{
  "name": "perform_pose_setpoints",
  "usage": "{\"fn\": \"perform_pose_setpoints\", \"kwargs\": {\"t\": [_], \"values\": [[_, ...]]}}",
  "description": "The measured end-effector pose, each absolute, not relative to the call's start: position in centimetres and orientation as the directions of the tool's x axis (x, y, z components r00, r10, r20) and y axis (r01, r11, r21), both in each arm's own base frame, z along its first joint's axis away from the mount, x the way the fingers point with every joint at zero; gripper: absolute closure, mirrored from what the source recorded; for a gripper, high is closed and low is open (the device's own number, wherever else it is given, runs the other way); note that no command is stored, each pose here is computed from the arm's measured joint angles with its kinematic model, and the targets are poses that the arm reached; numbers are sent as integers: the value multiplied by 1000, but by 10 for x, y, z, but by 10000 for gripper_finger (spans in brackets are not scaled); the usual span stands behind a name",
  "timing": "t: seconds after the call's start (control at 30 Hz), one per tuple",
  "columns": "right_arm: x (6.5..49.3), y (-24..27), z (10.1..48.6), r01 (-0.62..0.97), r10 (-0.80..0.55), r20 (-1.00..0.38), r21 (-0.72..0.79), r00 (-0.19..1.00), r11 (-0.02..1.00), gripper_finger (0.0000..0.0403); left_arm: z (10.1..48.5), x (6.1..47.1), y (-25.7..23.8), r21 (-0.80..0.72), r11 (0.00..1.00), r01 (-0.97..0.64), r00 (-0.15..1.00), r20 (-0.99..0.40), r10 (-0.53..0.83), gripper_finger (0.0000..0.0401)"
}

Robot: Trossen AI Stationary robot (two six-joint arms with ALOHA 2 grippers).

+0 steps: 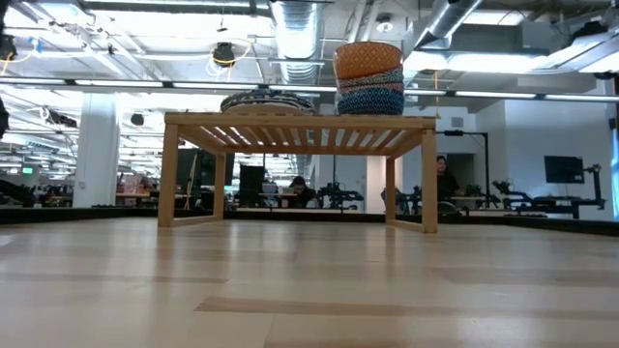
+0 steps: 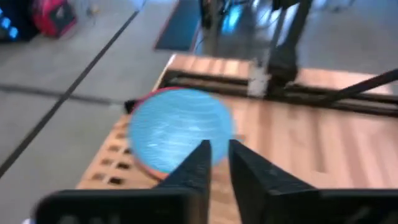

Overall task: Place and stack bowls onto a shelf
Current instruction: Return to Home Position

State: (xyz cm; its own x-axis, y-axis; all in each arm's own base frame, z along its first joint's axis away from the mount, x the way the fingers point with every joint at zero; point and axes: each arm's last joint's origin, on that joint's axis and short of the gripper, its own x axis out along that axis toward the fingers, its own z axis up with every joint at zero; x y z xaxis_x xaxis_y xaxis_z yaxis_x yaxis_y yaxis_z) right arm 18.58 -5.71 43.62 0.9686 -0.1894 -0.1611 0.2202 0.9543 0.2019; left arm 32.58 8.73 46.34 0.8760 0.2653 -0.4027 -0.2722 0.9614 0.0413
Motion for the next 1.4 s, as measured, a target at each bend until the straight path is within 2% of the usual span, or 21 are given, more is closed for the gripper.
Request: {"fn": "perform_pose_setpoints", "kwargs": {"t": [0.07,0.1,0.23,0.33,0.4,0.47,0.57,0.7,0.87,1.0,1.13,1.27,1.4], "values": [[182,-44,423,146,-131,-84,215,988,966,384,456,313,75,20,967,-255,913,-324,248,386],[180,-38,416,109,-101,-46,215,994,971,386,454,303,69,3,968,-249,931,-273,240,393],[170,-18,395,-25,4,90,234,996,972,380,434,258,51,-62,982,-180,982,-69,176,397],[163,-11,377,-61,38,100,237,994,970,385,411,227,39,-98,988,-115,991,54,121,400],[161,-11,365,2,-19,63,253,998,967,384,391,214,34,-120,987,-102,990,89,114,399],[162,-12,354,48,-54,19,257,998,965,377,368,206,28,-139,987,-76,992,91,89,399],[163,-13,339,70,-47,-113,215,992,974,358,341,202,16,-145,989,34,998,52,-26,399],[156,-9,328,-40,58,-228,84,972,996,357,324,187,0,-147,988,42,998,49,-36,401],[136,-5,334,-107,107,-70,-3,992,994,385,297,161,-15,-132,991,-22,995,93,35,401],[121,-6,319,-88,88,-12,40,996,995,385,263,151,-17,-190,980,-65,996,41,74,401],[114,-6,293,-85,85,7,117,996,990,384,234,151,-19,-261,964,-46,998,-50,34,401],[117,-6,269,-106,92,97,156,991,982,384,221,153,-21,-244,970,-9,995,-97,-15,401],[121,-3,246,-133,113,128,159,985,978,385,214,158,-25,-214,977,3,998,-67,-18,401]]}}
